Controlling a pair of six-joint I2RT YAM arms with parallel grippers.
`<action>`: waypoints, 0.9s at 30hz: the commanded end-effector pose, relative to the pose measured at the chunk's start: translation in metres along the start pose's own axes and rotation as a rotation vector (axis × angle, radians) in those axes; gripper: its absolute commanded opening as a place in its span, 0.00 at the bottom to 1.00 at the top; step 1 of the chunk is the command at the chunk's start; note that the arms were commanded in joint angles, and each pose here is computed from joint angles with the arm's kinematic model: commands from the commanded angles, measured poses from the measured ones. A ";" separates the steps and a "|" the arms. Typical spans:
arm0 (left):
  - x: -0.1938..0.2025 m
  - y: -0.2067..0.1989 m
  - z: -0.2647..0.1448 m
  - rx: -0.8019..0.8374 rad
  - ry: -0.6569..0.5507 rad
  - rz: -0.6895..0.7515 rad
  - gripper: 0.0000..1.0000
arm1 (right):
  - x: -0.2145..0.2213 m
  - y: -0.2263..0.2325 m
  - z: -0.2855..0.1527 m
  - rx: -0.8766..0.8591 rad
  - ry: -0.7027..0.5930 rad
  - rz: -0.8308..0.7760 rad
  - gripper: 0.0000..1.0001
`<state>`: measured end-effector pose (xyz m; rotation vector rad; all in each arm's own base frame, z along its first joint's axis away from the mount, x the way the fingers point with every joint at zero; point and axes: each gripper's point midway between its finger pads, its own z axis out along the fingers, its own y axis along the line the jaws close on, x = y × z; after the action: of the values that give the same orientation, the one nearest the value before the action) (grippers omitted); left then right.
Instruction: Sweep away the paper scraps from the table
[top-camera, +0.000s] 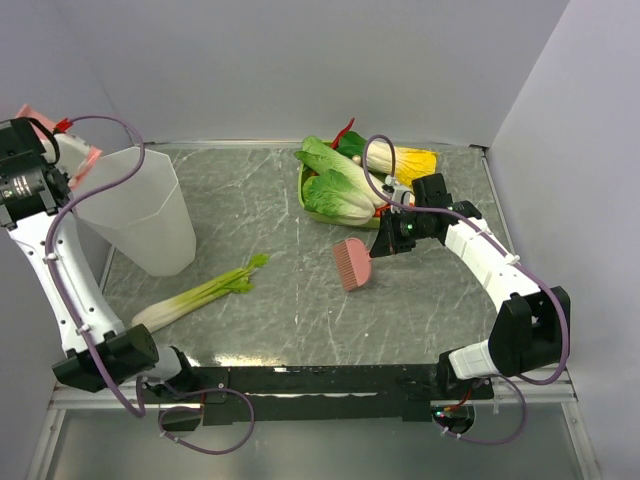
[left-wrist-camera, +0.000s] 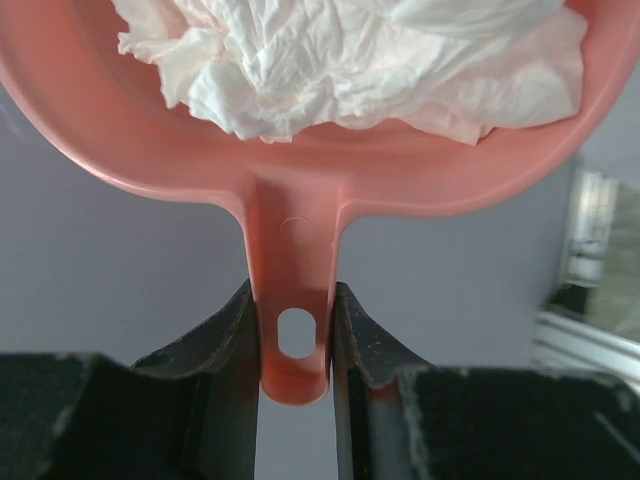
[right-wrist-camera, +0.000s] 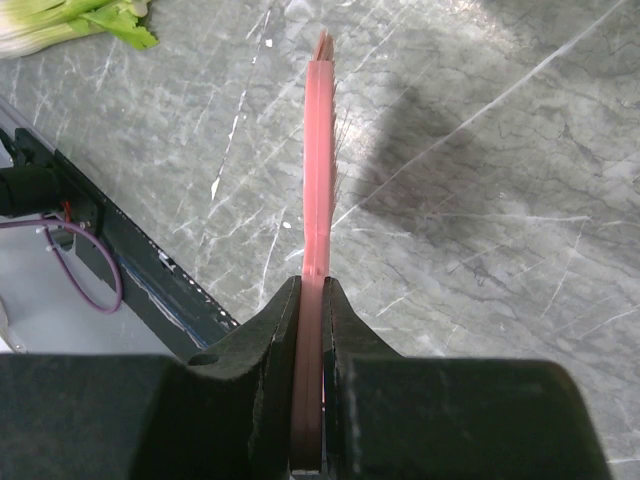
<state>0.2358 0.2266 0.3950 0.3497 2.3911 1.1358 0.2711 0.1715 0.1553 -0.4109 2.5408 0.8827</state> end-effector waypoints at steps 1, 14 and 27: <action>-0.011 0.048 -0.007 -0.153 -0.041 0.218 0.01 | -0.021 0.011 -0.008 -0.019 -0.069 -0.048 0.00; -0.052 0.068 -0.013 -0.438 -0.169 0.812 0.01 | -0.023 0.010 -0.009 -0.009 -0.079 -0.061 0.00; -0.054 0.061 -0.017 -0.391 -0.238 0.649 0.01 | -0.018 0.010 -0.015 0.005 -0.083 -0.073 0.00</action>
<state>0.2754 0.2434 0.4155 1.3157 1.9882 1.6388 0.2728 0.1686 0.1552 -0.4111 2.5374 0.8530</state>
